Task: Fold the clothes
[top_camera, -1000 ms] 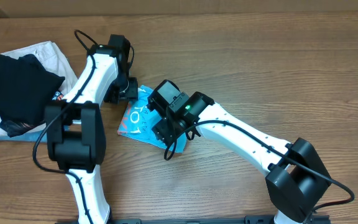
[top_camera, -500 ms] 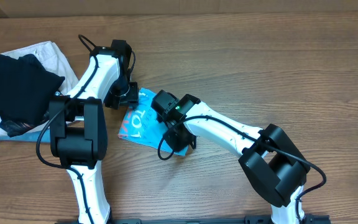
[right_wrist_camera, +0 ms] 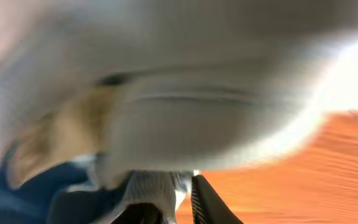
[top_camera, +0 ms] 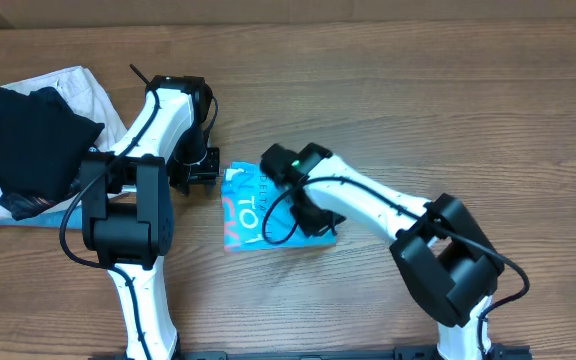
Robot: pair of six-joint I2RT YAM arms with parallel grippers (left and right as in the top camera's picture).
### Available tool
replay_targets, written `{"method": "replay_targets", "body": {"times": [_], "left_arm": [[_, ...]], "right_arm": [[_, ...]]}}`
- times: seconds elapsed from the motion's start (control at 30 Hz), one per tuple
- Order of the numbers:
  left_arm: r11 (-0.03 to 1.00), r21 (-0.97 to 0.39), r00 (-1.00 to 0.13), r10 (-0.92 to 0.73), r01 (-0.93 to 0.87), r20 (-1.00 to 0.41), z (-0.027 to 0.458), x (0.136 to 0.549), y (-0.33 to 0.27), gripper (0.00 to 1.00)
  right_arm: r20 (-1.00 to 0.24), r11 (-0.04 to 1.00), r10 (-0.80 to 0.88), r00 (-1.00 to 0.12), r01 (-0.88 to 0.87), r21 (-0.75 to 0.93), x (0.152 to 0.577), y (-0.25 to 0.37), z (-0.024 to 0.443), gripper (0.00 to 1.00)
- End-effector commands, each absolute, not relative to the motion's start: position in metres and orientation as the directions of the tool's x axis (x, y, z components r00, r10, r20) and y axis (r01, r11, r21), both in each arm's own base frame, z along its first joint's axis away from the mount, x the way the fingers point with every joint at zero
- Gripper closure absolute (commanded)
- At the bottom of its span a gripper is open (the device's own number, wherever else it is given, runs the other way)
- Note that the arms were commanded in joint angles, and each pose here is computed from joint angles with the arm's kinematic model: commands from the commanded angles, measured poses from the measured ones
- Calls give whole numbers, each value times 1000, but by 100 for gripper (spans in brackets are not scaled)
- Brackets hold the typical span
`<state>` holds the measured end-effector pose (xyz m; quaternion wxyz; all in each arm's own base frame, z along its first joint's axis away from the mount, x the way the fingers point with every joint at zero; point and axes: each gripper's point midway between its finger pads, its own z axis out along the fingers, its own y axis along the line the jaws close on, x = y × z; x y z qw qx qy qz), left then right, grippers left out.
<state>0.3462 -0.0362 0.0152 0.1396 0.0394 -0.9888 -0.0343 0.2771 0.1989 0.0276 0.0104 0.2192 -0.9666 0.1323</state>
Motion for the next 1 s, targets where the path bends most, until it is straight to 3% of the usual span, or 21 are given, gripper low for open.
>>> {"method": "replay_targets", "body": {"times": [0.0, 0.23, 0.27, 0.33, 0.43, 0.53, 0.57, 0.73, 0.87, 0.9, 0.97], "left_arm": [[997, 23, -971, -83, -79, 223, 19, 363, -47, 60], [990, -141, -998, 18, 27, -67, 70, 442, -88, 55], [989, -143, -996, 26, 37, -82, 73, 445, -90, 54], [978, -183, -992, 86, 101, -88, 75, 443, -102, 52], [975, -191, -991, 102, 116, -82, 75, 440, -110, 53], [927, -280, -968, 231, 250, -98, 79, 432, -137, 53], [909, -292, -955, 275, 296, -111, 80, 430, -144, 51], [813, -364, -891, 412, 455, -192, 87, 427, -170, 47], [745, -370, -830, 464, 555, -309, 94, 441, -186, 36], [737, -355, -814, 472, 575, -340, 95, 447, -188, 23], [726, -342, -796, 483, 597, -364, 96, 451, -192, 15]], "right_arm": [[-48, 865, -348, -936, -301, -401, 323, 163, 40, 73], [-177, 919, -197, -964, -119, -375, 372, 123, 41, 70], [-197, 925, -181, -964, -98, -367, 378, 120, 41, 60], [-232, 935, -155, -960, -66, -349, 388, 117, 42, 51], [-205, 936, -151, -967, -72, -345, 383, 114, 40, 50], [-205, 940, -73, -976, 1, -341, 375, 107, 46, 52], [-246, 947, -7, -969, 73, -313, 376, 105, 58, 50], [-307, 985, 44, -951, 92, -143, 376, 118, 98, 41], [-252, 995, 52, -966, 72, -73, 362, 127, 101, 40], [-233, 994, 50, -971, 70, -79, 358, 125, 100, 40], [-221, 994, 49, -974, 70, -85, 354, 124, 100, 40]]}}
